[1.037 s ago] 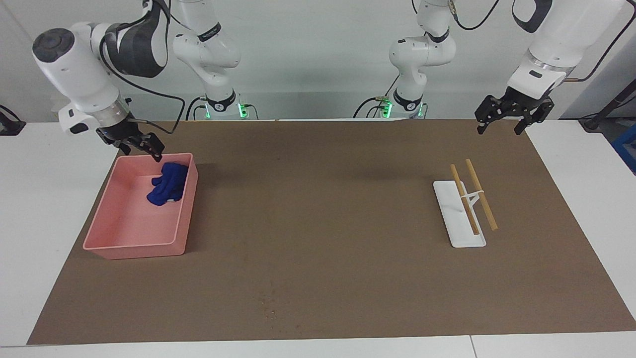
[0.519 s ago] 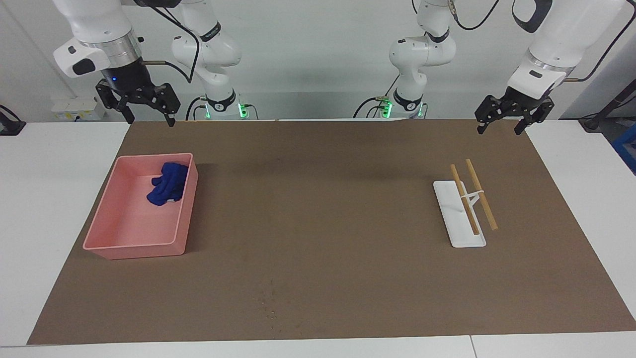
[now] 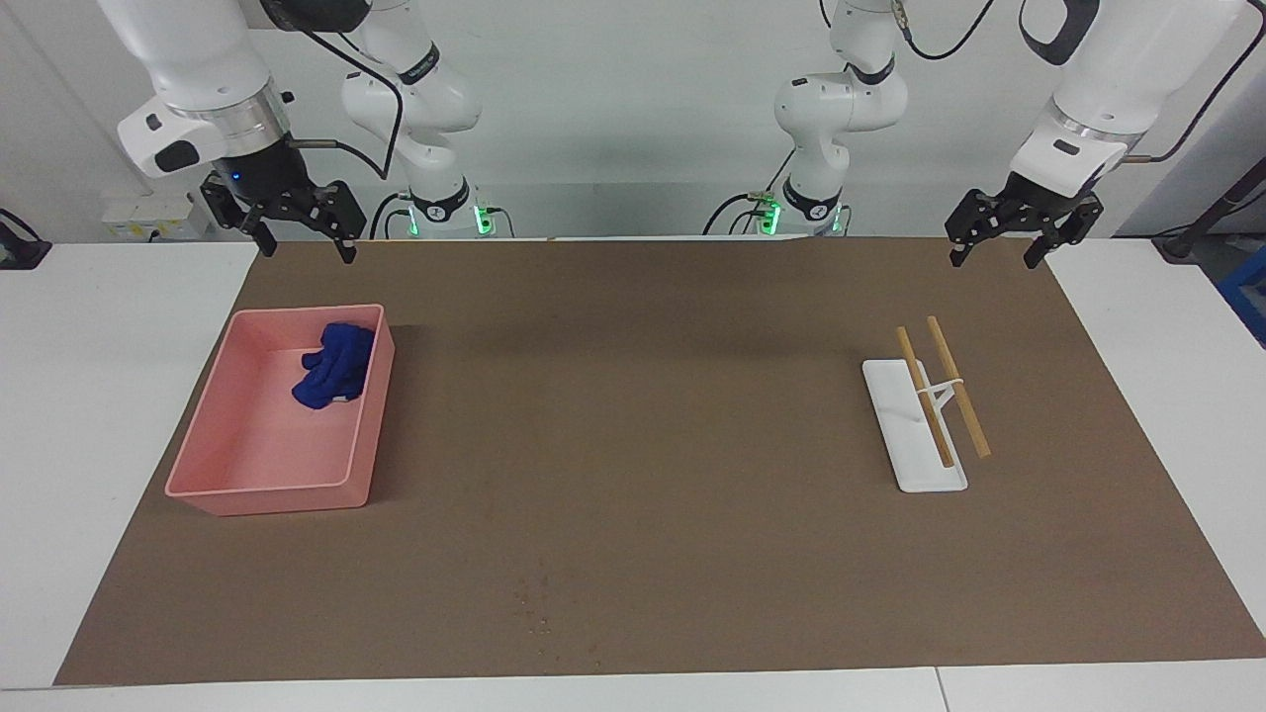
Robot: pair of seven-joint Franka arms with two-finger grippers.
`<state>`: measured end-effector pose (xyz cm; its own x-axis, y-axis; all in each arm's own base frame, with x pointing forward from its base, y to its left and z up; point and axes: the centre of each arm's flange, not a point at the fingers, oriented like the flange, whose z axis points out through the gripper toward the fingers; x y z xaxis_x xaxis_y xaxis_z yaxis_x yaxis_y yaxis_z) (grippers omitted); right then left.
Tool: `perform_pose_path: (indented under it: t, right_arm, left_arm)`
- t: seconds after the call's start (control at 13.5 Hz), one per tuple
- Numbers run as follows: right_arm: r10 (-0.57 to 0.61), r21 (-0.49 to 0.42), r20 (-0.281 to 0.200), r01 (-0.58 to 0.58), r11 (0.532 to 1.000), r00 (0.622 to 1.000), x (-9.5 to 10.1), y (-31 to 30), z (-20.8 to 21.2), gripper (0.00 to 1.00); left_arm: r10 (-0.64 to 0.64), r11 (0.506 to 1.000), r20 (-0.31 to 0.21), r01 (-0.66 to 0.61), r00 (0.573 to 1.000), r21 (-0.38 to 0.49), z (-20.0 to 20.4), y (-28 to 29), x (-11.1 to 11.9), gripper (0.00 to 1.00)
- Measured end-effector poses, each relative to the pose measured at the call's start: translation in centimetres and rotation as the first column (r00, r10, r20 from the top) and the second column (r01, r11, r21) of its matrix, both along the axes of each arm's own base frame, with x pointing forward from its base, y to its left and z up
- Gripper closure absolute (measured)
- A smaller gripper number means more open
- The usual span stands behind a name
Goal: Wipe water with towel using both arms
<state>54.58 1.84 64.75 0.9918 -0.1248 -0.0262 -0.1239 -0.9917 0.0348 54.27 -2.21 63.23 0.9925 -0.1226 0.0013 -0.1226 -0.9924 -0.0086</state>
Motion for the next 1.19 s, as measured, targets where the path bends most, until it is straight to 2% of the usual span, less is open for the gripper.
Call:
perform_pose_path:
  t: [0.44, 1.19]
  right_arm:
    - [0.000, -0.002, -0.031, 0.000, 1.000, 1.000, -0.3, 0.0, -0.9, 0.00]
    - [0.000, -0.003, -0.040, 0.000, 1.000, 0.999, -0.5, 0.0, -1.2, 0.00]
  left_arm:
    - [0.000, 1.000, 0.000, 0.000, 1.000, 0.000, 0.0, 0.0, 0.0, 0.00]
    - [0.000, 1.000, 0.001, 0.000, 1.000, 0.000, 0.0, 0.0, 0.0, 0.00]
